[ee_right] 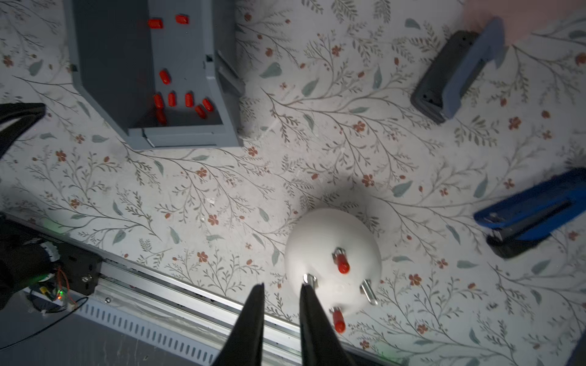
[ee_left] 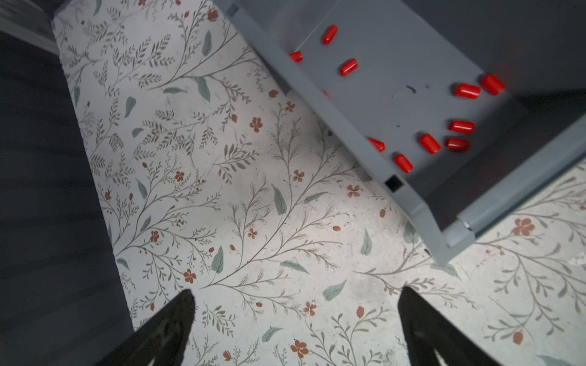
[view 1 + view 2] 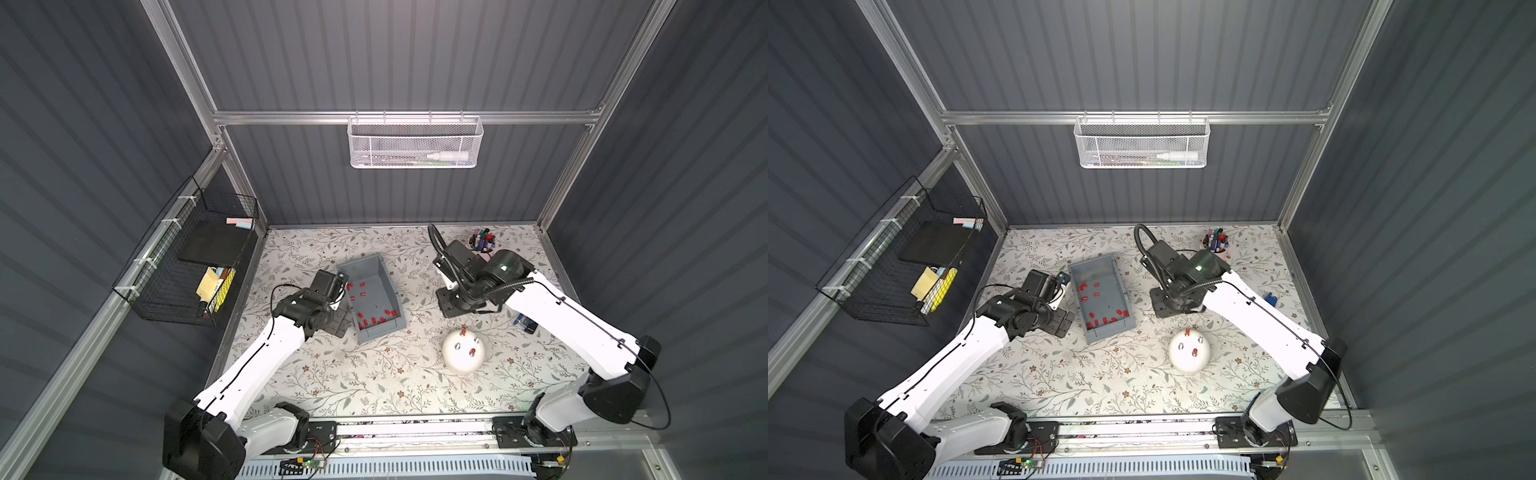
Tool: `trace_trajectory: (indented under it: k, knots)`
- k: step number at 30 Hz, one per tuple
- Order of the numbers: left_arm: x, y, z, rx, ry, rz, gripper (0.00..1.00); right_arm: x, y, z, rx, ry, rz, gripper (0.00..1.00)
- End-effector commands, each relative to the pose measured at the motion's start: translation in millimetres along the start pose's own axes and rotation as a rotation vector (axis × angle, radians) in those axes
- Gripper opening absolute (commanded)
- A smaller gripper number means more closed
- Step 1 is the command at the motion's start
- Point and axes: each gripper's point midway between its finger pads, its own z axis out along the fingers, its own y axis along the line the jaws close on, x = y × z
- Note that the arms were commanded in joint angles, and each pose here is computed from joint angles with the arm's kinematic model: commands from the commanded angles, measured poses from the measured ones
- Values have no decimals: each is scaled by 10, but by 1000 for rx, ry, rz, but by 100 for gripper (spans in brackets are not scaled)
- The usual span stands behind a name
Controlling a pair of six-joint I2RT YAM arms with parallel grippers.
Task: Cover the protruding screws with screw protection sleeves
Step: Pick up the screw protection sleeve from the storage box.
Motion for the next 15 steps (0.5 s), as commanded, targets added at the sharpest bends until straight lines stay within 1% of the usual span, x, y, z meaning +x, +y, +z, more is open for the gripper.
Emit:
trace_trajectory:
  k: [1,2,4,7,9,13,15]
  knots:
    - [53,-20,36,88,70,-194,93,-389,487,231,-150,-83,-73,27]
    - [57,-20,71,121,84,-256,89,-488,630,303,-198,-109,-97,27]
    - [69,9,144,152,111,-347,81,-645,828,477,-247,-163,-130,27]
    - [107,29,262,182,165,-422,81,-801,1094,757,-309,-214,-211,26]
    - [127,25,341,191,194,-437,80,-850,1217,945,-338,-205,-255,26]
    - [140,-40,488,243,260,-495,81,-846,1397,1309,-379,-144,-322,25]
    - [122,-71,543,268,284,-512,78,-840,1455,1430,-396,-126,-334,25]
